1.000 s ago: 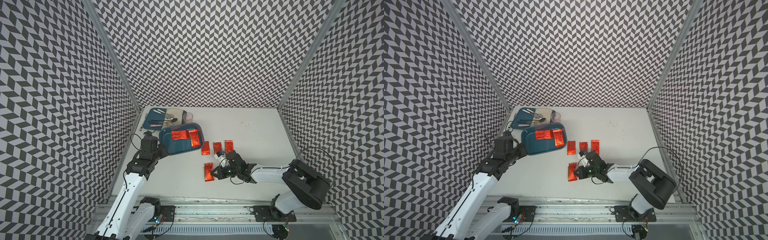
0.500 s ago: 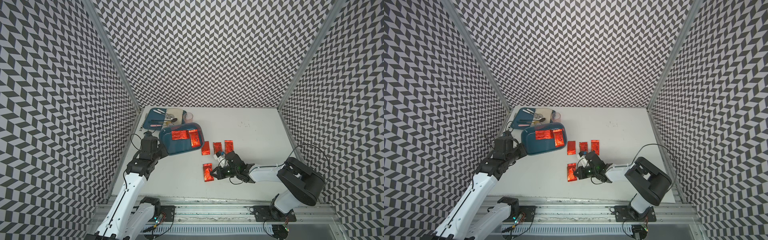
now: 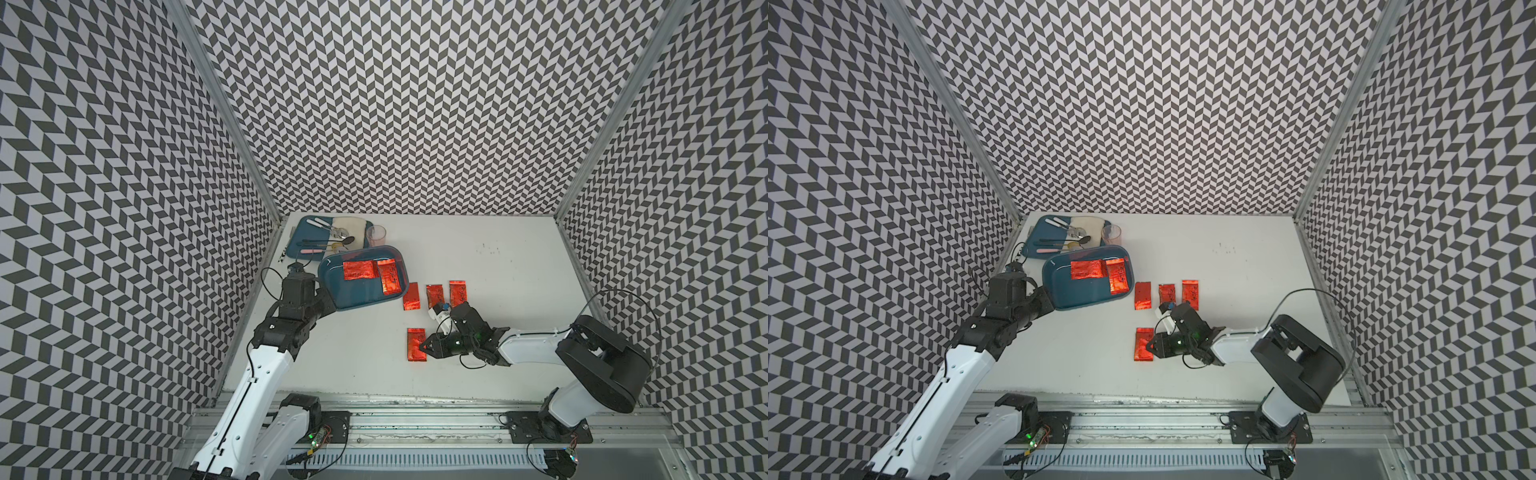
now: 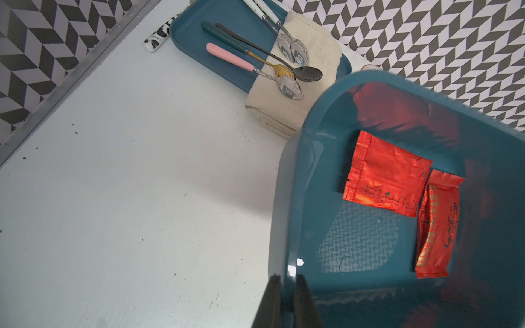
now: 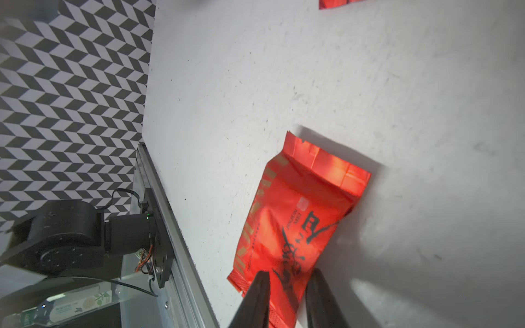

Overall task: Take the tea bags out of the storage box
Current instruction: Place the tea bag at the center of the board, then pick up the tea bag from the storage box.

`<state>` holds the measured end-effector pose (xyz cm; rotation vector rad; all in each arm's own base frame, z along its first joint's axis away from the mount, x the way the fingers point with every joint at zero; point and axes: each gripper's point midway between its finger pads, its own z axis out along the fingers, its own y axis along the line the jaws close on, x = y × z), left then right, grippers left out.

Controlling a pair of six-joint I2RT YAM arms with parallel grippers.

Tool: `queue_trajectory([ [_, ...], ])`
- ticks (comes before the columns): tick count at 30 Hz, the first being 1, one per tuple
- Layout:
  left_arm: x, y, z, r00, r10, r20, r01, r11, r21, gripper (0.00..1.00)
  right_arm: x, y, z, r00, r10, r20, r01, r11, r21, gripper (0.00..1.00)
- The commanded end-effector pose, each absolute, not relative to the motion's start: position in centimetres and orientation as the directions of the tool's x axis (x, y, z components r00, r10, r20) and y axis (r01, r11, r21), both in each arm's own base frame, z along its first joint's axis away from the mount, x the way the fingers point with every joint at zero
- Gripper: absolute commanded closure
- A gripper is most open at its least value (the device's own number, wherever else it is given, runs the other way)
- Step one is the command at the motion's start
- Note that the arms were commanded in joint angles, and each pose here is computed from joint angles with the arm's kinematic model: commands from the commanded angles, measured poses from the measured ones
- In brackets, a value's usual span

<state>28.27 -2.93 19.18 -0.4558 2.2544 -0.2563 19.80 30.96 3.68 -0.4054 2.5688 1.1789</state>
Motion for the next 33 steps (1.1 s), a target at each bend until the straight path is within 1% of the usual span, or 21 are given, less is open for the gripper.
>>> queue_trajectory([
  [1, 28.8, -3.2, 20.3, -0.583, -0.410, -0.702, -0.223, 0.911, -0.348, 1.00, 21.1, 31.0, 6.0, -0.894, -0.107, -0.436, -0.401, 0.626, 0.669, 0.70],
  [6, 28.8, -3.2, 20.3, -0.581, -0.411, -0.702, -0.221, 0.910, -0.350, 1.00, 22.8, 29.9, 8.5, -0.862, -0.080, -0.500, -0.425, 0.651, 0.629, 0.65],
  [9, 28.8, -3.2, 20.4, -0.581, -0.410, -0.703, -0.220, 0.911, -0.350, 1.00, 23.6, 30.2, 10.8, -0.841, -0.085, -0.535, -0.454, 0.648, 0.612, 0.64],
  [10, 28.8, -3.2, 20.4, -0.580, -0.410, -0.703, -0.219, 0.911, -0.351, 1.00, 24.0, 30.6, 12.1, -0.833, -0.079, -0.547, -0.463, 0.640, 0.614, 0.64],
  [11, 28.8, -3.2, 20.4, -0.582, -0.410, -0.703, -0.218, 0.911, -0.350, 1.00, 23.9, 31.4, 13.3, -0.810, -0.122, -0.574, -0.519, 0.605, 0.604, 0.64],
  [14, 28.8, -3.2, 20.4, -0.579, -0.410, -0.705, -0.218, 0.911, -0.351, 1.00, 24.6, 33.4, 17.0, -0.771, -0.149, -0.619, -0.582, 0.560, 0.590, 0.63],
  [18, 28.8, -3.2, 20.4, -0.580, -0.411, -0.703, -0.219, 0.910, -0.351, 1.00, 25.6, 36.9, 21.1, -0.728, -0.180, -0.661, -0.642, 0.516, 0.566, 0.63],
  [20, 28.8, -3.2, 20.4, -0.581, -0.410, -0.703, -0.218, 0.911, -0.351, 1.00, 26.6, 38.7, 22.5, -0.716, -0.180, -0.674, -0.652, 0.516, 0.556, 0.63],
  [23, 28.8, -3.2, 20.3, -0.581, -0.412, -0.702, -0.221, 0.910, -0.352, 1.00, 28.9, 41.1, 23.3, -0.715, -0.171, -0.678, -0.650, 0.521, 0.554, 0.63],
  [29, 28.8, -3.2, 20.3, -0.582, -0.411, -0.702, -0.222, 0.910, -0.349, 1.00, 33.0, 45.0, 21.2, -0.705, -0.202, -0.680, -0.650, 0.568, 0.505, 0.62],
  [31, 28.8, -3.2, 20.2, -0.585, -0.410, -0.700, -0.223, 0.911, -0.347, 1.00, 33.5, 46.2, 21.3, -0.633, -0.227, -0.740, -0.703, 0.568, 0.427, 0.60],
  [33, 28.8, -3.2, 20.2, -0.584, -0.409, -0.701, -0.222, 0.911, -0.347, 1.00, 34.2, 46.5, 21.3, -0.531, -0.262, -0.806, -0.740, 0.607, 0.290, 0.57],
])
